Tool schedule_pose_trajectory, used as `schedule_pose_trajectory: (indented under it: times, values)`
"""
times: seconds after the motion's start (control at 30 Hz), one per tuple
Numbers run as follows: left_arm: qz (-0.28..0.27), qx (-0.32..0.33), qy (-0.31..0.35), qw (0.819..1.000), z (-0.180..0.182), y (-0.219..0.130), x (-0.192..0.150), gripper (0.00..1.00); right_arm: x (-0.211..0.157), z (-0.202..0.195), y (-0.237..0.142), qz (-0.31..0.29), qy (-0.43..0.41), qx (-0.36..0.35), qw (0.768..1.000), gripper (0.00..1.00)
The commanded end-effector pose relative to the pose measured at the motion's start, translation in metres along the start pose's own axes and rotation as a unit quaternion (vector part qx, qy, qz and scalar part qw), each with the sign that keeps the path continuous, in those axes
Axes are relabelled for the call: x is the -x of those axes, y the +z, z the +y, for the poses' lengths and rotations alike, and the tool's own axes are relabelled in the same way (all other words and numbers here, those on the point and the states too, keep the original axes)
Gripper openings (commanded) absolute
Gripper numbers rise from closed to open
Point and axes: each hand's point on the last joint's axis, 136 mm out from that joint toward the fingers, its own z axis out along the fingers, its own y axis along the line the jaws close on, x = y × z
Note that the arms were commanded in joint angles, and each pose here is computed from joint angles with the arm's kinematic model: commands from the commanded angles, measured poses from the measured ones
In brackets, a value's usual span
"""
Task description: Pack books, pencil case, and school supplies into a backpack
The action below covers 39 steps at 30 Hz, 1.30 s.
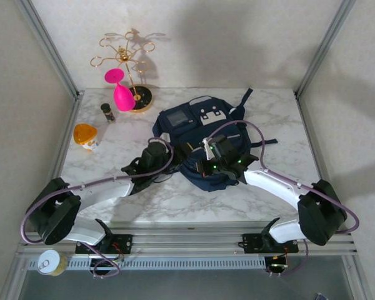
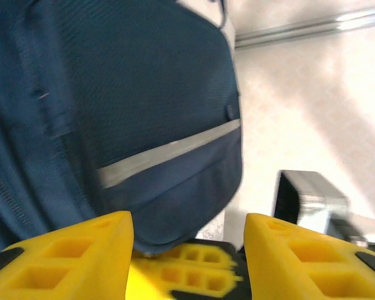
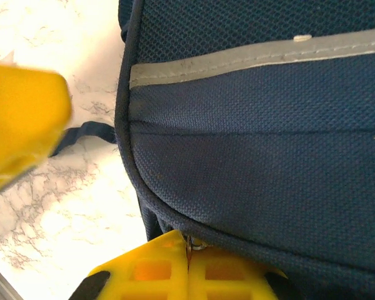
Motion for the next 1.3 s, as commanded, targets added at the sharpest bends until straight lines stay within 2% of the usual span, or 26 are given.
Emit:
schedule_pose_trajectory:
  times: [0.0,0.17,0.2,0.27,0.33,0.4,0.43,0.53,0.6,0.73,0.77,0.87,0.9,0.93,0.97,1.03,1.1,1.17,1.27]
  values:
    - [-0.043,-0.028,-0.092,0.994,-0.005,0.003,0.008,0.48,0.004,0.011,-0.008,-0.017,-0.010,0.027,0.999,0.00]
    - [-0.059,-0.022,-0.113,0.992,-0.004,0.025,0.006,0.46,0.002,0.010,-0.006,-0.016,-0.016,0.025,0.999,0.00]
    - [-0.059,-0.015,-0.112,0.992,-0.002,0.031,0.006,0.42,0.002,0.009,-0.005,-0.016,-0.017,0.024,0.999,0.00]
    - [-0.080,0.006,-0.109,0.991,0.010,0.037,0.009,0.25,0.003,0.009,-0.005,-0.014,-0.021,0.020,0.999,0.00]
    - [-0.119,0.042,-0.098,0.987,0.027,0.035,0.020,0.19,0.002,0.005,-0.005,-0.011,-0.024,0.009,1.000,0.00]
    - [-0.139,0.050,-0.086,0.985,0.033,0.033,0.032,0.03,0.000,-0.005,-0.007,-0.007,-0.025,-0.019,0.999,0.00]
    - [-0.148,0.056,-0.075,0.985,0.034,0.031,0.037,0.00,-0.002,-0.011,-0.008,-0.004,-0.025,-0.037,0.999,0.00]
    - [-0.187,0.100,-0.034,0.977,0.041,0.011,0.058,0.00,-0.004,-0.038,-0.023,-0.008,-0.011,-0.109,0.994,0.00]
    - [-0.205,0.136,-0.003,0.969,0.052,-0.008,0.075,0.00,-0.007,-0.053,-0.035,-0.013,0.007,-0.128,0.992,0.00]
    - [-0.192,0.176,0.021,0.965,0.080,-0.035,0.112,0.00,-0.007,-0.092,-0.051,-0.017,0.052,-0.173,0.983,0.00]
    - [-0.187,0.178,0.032,0.966,0.081,-0.039,0.120,0.00,0.001,-0.087,-0.051,-0.022,0.046,-0.167,0.985,0.00]
    - [-0.151,0.149,0.062,0.975,0.060,-0.038,0.125,0.00,0.031,-0.037,-0.043,-0.055,0.018,-0.098,0.994,0.00]
    - [-0.139,0.133,0.062,0.979,0.051,-0.036,0.121,0.10,0.037,-0.030,-0.038,-0.056,0.018,-0.086,0.995,0.00]
    - [-0.126,0.114,0.053,0.984,0.041,-0.035,0.113,0.32,0.037,-0.017,-0.029,-0.050,0.014,-0.077,0.996,0.00]
    - [-0.119,0.093,0.039,0.988,0.032,-0.035,0.103,0.45,0.038,-0.009,-0.023,-0.048,0.013,-0.069,0.996,0.00]
    - [-0.117,0.057,0.014,0.991,0.017,-0.038,0.082,0.57,0.036,0.004,-0.011,-0.043,0.010,-0.038,0.998,0.00]
    - [-0.110,0.024,-0.011,0.994,0.003,-0.038,0.057,0.61,0.033,0.007,-0.007,-0.044,0.015,-0.032,0.998,0.00]
    - [-0.106,0.021,-0.058,0.992,0.007,-0.034,0.039,0.63,0.031,0.005,-0.006,-0.041,0.016,-0.035,0.998,0.00]
    - [-0.108,-0.005,-0.094,0.990,0.004,-0.022,0.029,0.63,0.025,0.004,-0.003,-0.033,0.012,-0.032,0.999,0.00]
